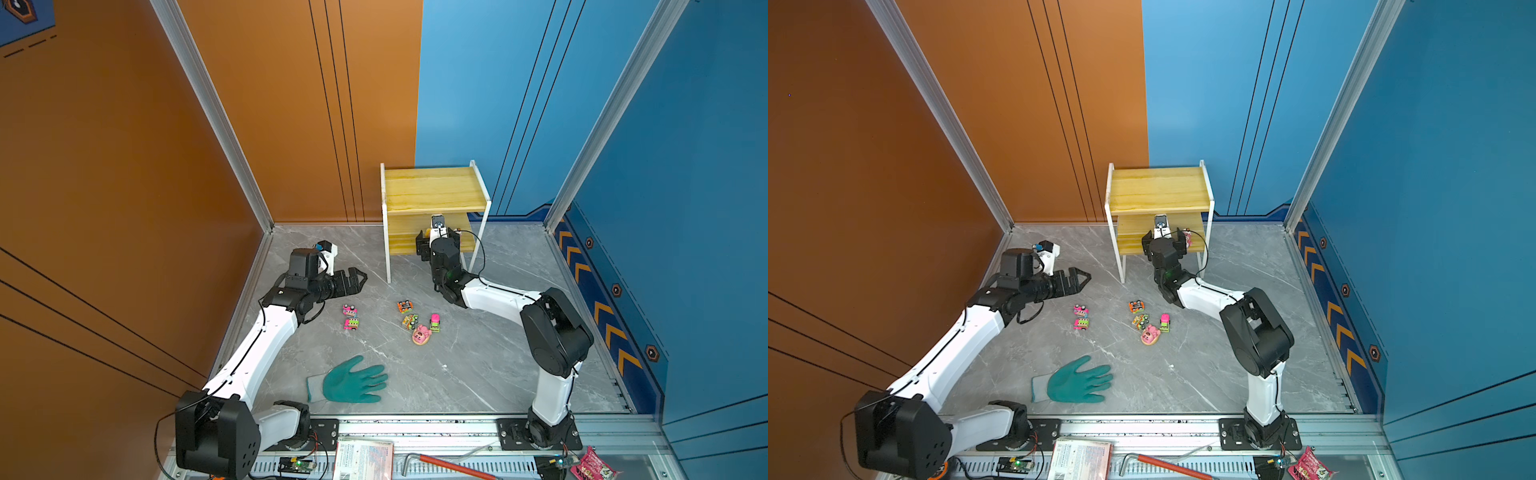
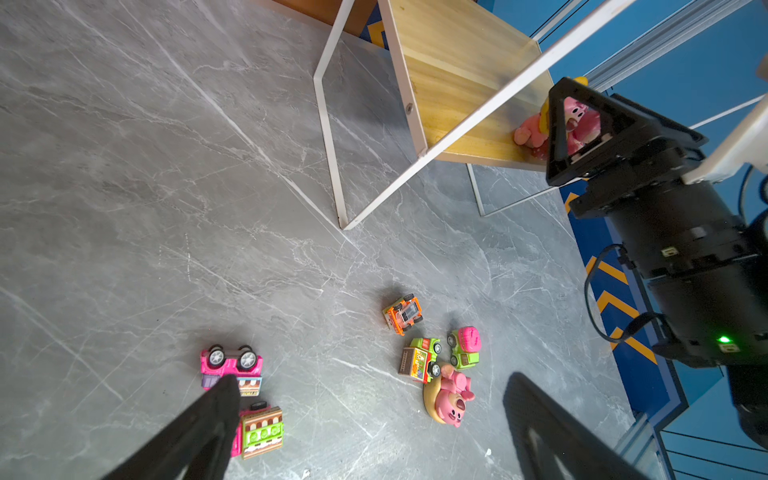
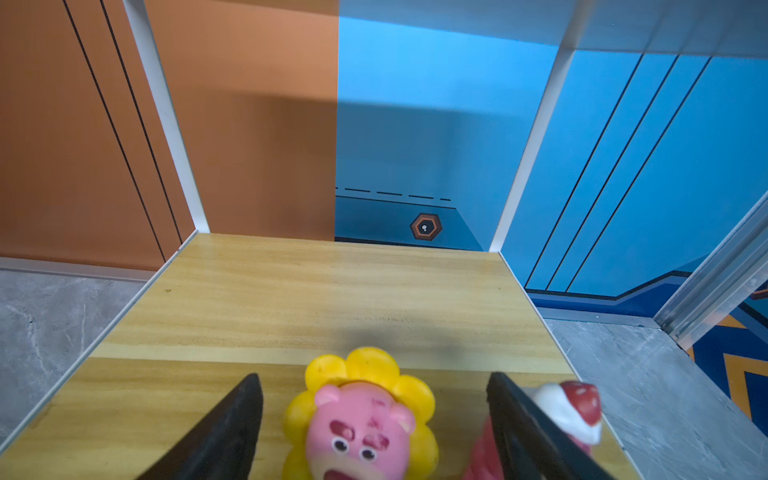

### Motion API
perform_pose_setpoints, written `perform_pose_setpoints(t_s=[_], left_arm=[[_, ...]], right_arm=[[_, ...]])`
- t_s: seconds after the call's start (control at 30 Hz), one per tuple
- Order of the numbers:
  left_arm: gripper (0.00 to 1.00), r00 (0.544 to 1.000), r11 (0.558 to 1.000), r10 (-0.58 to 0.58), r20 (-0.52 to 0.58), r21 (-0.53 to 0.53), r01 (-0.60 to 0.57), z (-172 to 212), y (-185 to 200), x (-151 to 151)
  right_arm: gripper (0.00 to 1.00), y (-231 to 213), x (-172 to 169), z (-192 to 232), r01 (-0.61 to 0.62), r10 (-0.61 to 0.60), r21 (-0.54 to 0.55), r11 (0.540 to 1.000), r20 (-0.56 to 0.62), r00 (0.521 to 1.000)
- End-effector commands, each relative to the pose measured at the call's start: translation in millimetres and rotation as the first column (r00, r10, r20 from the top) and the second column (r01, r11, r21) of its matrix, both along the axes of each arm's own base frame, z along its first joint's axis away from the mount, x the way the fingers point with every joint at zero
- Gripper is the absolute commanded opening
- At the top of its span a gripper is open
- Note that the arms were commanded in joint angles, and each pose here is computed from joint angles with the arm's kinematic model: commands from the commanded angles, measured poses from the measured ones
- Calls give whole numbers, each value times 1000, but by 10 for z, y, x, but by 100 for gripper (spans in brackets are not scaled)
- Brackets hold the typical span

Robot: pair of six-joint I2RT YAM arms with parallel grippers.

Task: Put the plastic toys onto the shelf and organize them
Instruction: 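Open the right gripper and release the sunflower bear on the shelf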

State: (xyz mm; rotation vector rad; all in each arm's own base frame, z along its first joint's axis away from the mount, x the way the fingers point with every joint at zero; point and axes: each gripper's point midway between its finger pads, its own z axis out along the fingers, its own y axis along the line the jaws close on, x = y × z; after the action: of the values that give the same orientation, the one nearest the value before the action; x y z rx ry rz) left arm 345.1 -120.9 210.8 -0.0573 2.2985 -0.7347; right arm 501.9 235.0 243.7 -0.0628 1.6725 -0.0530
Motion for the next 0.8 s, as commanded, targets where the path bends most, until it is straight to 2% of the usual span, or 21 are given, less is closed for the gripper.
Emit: perform_pose_setpoints(t_s=[0.0,0.47,0.77], left_arm=[[100,1000,1000,-6,13,-26,7,34,-6,-23],[100,1000,1000,-5,19,-26,6,51,-3,-23],[100,1000,1000,1,18,-21,0,37,14,-18]], right_arm=[[85,-28,-35,338,-13,9,51,999,66,998],[85,-67,-194,557,-39,31,86,996,93,995],[84,-127,-551,568,-73,68,84,994,60,996]])
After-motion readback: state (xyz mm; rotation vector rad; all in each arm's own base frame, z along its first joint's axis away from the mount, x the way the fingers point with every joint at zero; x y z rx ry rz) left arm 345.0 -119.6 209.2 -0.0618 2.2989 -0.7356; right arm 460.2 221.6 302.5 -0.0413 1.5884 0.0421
